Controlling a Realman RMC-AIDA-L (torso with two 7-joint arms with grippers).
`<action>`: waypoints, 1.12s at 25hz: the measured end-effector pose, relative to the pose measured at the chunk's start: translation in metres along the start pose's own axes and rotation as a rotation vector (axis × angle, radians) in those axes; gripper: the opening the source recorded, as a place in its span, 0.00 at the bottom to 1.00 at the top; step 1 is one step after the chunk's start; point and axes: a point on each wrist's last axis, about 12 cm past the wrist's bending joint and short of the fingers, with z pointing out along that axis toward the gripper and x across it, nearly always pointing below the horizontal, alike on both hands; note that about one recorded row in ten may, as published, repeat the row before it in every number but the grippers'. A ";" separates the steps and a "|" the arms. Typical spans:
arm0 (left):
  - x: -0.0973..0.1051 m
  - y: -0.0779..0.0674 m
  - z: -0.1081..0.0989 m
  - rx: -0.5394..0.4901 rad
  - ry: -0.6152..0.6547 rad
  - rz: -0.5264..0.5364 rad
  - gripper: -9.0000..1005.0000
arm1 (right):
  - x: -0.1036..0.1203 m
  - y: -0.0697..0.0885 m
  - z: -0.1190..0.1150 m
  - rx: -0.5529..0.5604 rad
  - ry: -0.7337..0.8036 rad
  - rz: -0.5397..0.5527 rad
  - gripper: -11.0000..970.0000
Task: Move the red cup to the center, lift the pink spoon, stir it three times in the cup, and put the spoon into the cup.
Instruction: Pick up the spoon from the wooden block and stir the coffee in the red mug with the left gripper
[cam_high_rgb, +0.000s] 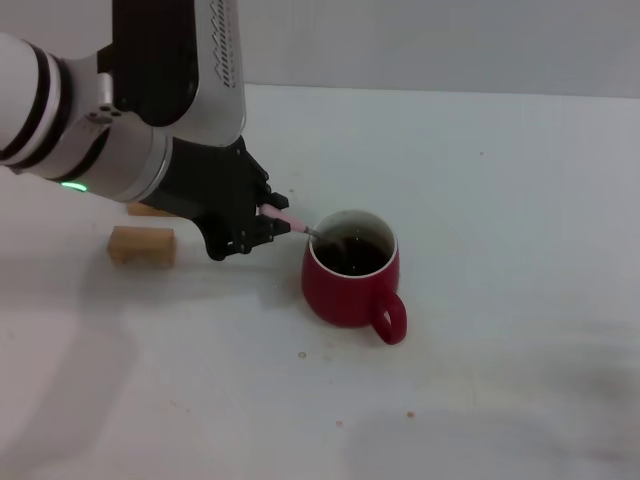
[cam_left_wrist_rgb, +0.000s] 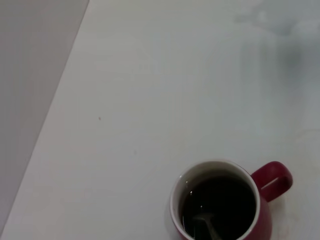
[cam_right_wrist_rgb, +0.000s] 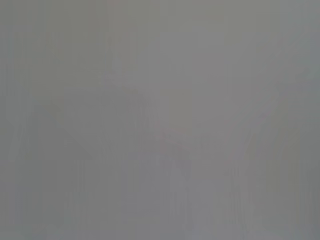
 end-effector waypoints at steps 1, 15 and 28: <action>0.000 0.001 0.001 -0.001 -0.002 -0.001 0.18 | 0.000 0.000 0.000 -0.001 0.000 0.000 0.01; -0.020 -0.004 0.024 0.041 -0.056 0.054 0.18 | 0.001 0.001 -0.002 -0.012 0.005 -0.002 0.01; -0.013 -0.021 0.019 0.044 -0.027 0.052 0.18 | 0.001 0.003 -0.001 -0.021 0.010 0.002 0.01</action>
